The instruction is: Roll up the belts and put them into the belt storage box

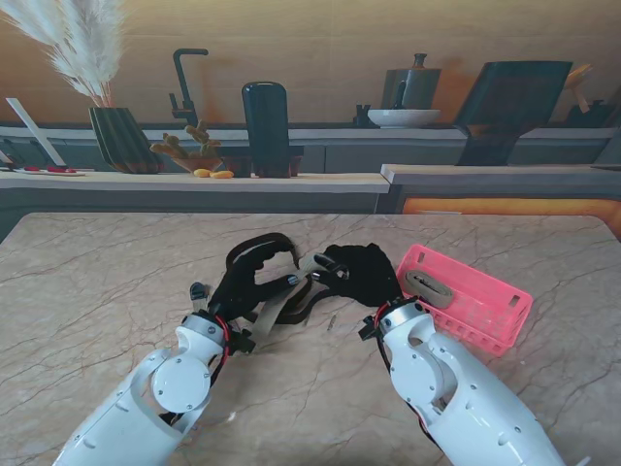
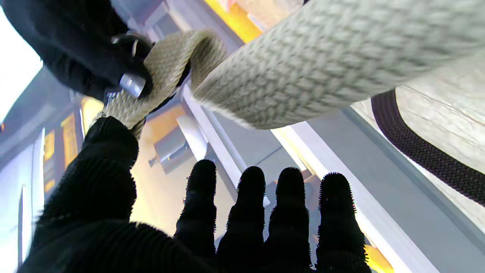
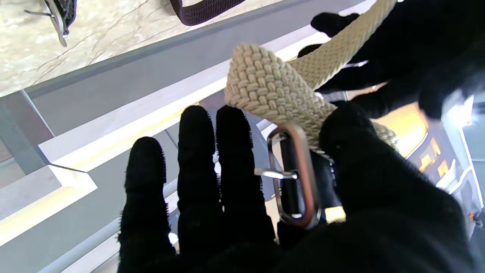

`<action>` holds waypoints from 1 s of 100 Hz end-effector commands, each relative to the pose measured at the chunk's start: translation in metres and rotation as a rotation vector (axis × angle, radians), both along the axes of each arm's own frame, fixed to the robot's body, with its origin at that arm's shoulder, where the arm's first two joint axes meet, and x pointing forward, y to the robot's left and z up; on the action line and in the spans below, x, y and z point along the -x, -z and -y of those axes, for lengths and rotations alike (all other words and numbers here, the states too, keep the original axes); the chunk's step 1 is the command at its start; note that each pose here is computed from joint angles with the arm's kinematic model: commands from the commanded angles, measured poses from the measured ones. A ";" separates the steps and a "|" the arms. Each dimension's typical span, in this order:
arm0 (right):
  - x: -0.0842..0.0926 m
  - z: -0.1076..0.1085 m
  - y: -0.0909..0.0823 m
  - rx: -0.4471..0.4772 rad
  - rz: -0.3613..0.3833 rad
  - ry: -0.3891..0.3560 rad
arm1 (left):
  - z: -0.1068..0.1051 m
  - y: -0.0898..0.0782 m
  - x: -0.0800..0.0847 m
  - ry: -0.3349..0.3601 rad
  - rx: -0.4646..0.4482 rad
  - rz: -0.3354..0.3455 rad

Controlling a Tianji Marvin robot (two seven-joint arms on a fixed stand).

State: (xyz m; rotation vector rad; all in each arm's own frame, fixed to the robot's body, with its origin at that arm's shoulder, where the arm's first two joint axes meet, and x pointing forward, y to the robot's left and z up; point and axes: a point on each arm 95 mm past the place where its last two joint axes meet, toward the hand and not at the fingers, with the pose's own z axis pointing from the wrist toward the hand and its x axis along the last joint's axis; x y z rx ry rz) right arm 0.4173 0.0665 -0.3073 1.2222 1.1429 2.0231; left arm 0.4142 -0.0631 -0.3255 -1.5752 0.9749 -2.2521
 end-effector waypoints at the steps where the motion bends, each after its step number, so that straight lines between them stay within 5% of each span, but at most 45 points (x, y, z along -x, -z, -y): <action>1: 0.003 -0.002 -0.004 -0.041 -0.006 0.001 | 0.003 0.003 0.000 0.012 -0.025 -0.007; 20: 0.005 0.000 -0.010 -0.092 -0.006 -0.030 | 0.012 0.008 0.001 0.050 -0.012 -0.100; 69: 0.007 0.021 -0.024 0.042 0.191 -0.050 | 0.002 0.006 0.004 0.154 0.059 -0.283; 100: 0.005 0.038 -0.030 0.072 0.218 -0.006 | 0.000 0.007 0.003 0.193 0.058 -0.320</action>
